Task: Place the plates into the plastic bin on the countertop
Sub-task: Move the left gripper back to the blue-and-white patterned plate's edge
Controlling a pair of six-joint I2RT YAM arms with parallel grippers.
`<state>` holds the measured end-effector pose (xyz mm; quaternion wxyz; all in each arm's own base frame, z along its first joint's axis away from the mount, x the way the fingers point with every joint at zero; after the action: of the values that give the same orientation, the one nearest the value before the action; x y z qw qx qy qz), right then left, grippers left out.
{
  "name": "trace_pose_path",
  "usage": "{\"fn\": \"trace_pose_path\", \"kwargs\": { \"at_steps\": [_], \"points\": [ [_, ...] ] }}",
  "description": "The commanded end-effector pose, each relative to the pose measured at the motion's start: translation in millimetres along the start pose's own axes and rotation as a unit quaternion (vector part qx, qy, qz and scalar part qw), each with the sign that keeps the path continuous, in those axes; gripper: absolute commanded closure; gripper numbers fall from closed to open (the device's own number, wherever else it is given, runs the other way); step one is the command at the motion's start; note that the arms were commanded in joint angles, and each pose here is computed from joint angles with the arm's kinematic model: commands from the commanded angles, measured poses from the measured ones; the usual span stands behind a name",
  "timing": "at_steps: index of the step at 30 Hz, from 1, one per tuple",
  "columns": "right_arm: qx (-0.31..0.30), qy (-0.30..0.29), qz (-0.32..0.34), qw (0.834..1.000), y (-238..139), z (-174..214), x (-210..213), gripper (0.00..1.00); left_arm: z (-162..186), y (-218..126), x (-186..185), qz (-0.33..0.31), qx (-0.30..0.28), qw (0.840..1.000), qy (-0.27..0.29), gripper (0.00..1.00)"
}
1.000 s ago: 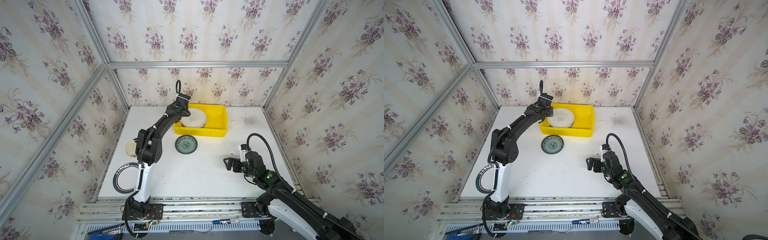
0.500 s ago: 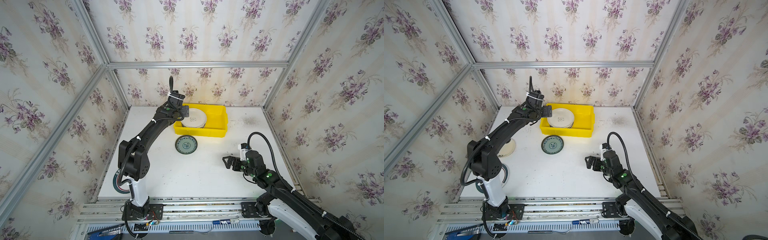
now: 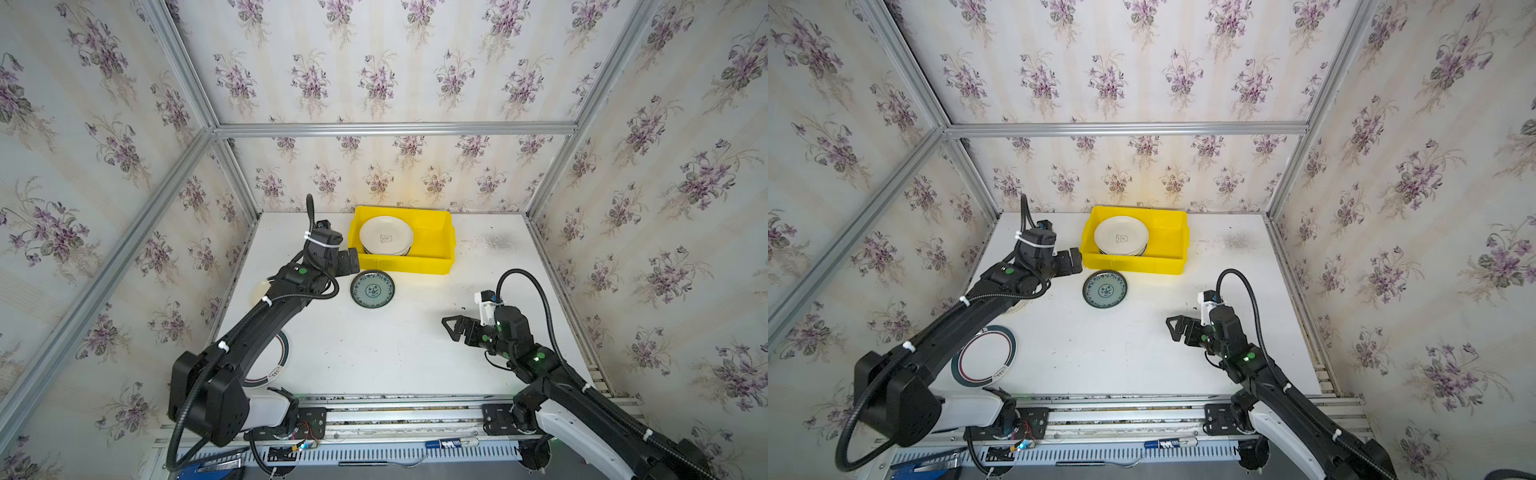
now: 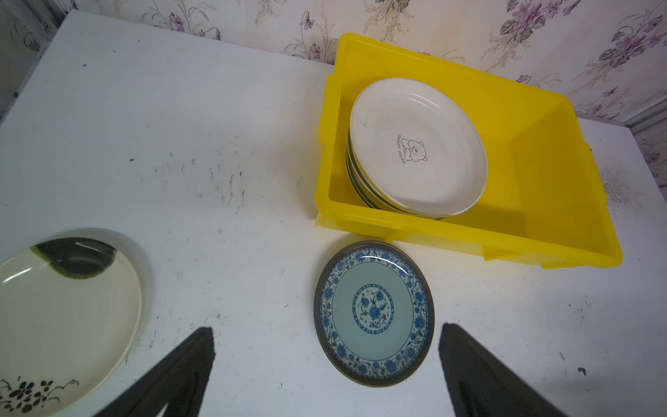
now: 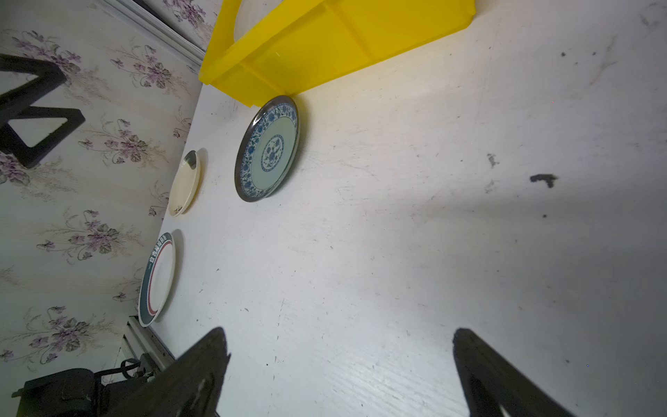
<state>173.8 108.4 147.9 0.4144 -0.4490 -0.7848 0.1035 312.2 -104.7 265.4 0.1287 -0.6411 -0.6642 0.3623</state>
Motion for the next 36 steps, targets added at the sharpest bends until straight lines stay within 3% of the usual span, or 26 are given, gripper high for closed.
{"fn": "trace_pose_path", "kwargs": {
  "at_steps": [1,8,20,22,34,36],
  "points": [
    [-0.017,0.001,-0.039,0.999,-3.6,-5.2,9.5,0.01,8.9,-6.5,4.7,0.029,-0.009,0.999,-0.043,0.01],
    [-0.003,0.005,-0.056,0.998,-6.3,-3.4,13.5,0.01,44.3,2.2,37.5,0.036,0.009,0.995,-0.090,0.03],
    [0.006,0.047,-0.057,0.997,-3.1,9.3,5.6,0.01,71.7,44.0,48.9,0.063,0.078,0.986,-0.132,0.29],
    [0.008,0.046,-0.056,0.997,-2.8,11.3,4.4,0.01,75.4,55.1,48.1,0.076,0.096,0.983,-0.138,0.38],
    [-0.005,0.043,-0.044,0.998,-5.3,12.7,0.6,0.01,97.4,94.8,53.1,0.074,0.136,0.974,-0.165,0.44],
    [-0.006,0.042,-0.043,0.998,-5.8,12.6,0.6,0.01,100.5,100.1,53.6,0.070,0.142,0.973,-0.168,0.50]
  ]
}}
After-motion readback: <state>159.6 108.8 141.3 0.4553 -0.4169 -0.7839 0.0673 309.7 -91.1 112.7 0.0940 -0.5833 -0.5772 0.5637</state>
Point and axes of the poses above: each gripper's point midway between its finger pads, its own y axis out along the fingers, its own x axis along the line the jaws close on, z = x × y, the point moved 8 cm from there along -y, back along the fingers, and after that the axes turned 8 degrees about -y, right-handed, at the moved point
